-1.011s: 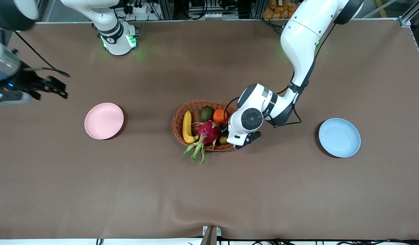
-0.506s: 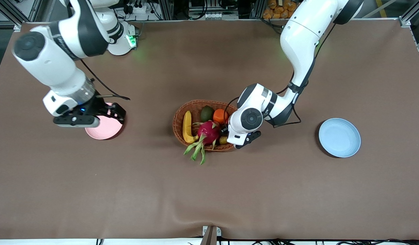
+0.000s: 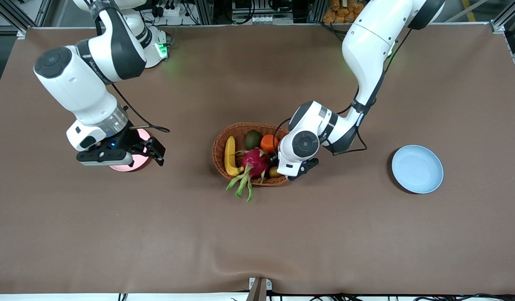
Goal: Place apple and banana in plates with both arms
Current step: 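Grasp the apple with the left gripper while the right gripper reaches the basket, then carry the apple to the blue plate while the right gripper grasps the banana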
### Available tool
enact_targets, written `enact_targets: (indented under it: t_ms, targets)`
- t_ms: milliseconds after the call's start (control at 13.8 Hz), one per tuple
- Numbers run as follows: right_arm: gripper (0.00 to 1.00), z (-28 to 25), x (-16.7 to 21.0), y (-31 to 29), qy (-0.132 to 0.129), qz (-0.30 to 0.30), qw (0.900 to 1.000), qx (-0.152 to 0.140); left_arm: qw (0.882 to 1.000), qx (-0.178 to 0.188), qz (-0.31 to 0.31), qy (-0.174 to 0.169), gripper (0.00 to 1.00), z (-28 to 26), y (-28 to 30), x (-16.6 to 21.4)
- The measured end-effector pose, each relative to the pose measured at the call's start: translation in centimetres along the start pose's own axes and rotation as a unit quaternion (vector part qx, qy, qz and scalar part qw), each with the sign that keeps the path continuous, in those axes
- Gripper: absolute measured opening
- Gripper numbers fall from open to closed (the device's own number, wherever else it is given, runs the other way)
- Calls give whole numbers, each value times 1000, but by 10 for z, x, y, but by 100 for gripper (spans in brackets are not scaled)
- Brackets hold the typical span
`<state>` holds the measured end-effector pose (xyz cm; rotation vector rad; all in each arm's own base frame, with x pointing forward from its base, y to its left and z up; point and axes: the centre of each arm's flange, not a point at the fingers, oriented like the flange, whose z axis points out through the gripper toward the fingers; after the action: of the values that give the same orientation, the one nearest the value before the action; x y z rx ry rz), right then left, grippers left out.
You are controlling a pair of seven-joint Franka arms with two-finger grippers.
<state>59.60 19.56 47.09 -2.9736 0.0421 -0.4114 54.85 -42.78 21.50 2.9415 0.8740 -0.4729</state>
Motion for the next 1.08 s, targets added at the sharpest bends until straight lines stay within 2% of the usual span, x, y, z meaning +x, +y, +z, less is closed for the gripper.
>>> enact_targets:
  t_ms: [217,361,650,795,867,1084]
  targets:
    - [100,23,3,-10,11,-6,1000,10,1000,3,-1,-1,96,3,-2,1]
    - [100,39,2,-15,5,-10,1000,12,1000,2,-2,0,75,3,-2,2]
    - [100,41,0,-25,-2,-20,1000,11,1000,8,-3,-3,73,-13,-4,2]
    - [100,39,-5,-23,-39,-32,999,-9,1000,13,-1,-5,72,-31,-7,-2]
    - [100,34,-3,-23,-46,-39,998,-19,1000,15,-1,-5,72,-42,-9,-4]
    - [100,31,0,-24,-38,-71,996,-43,1000,21,-6,-10,72,-91,-22,-2]
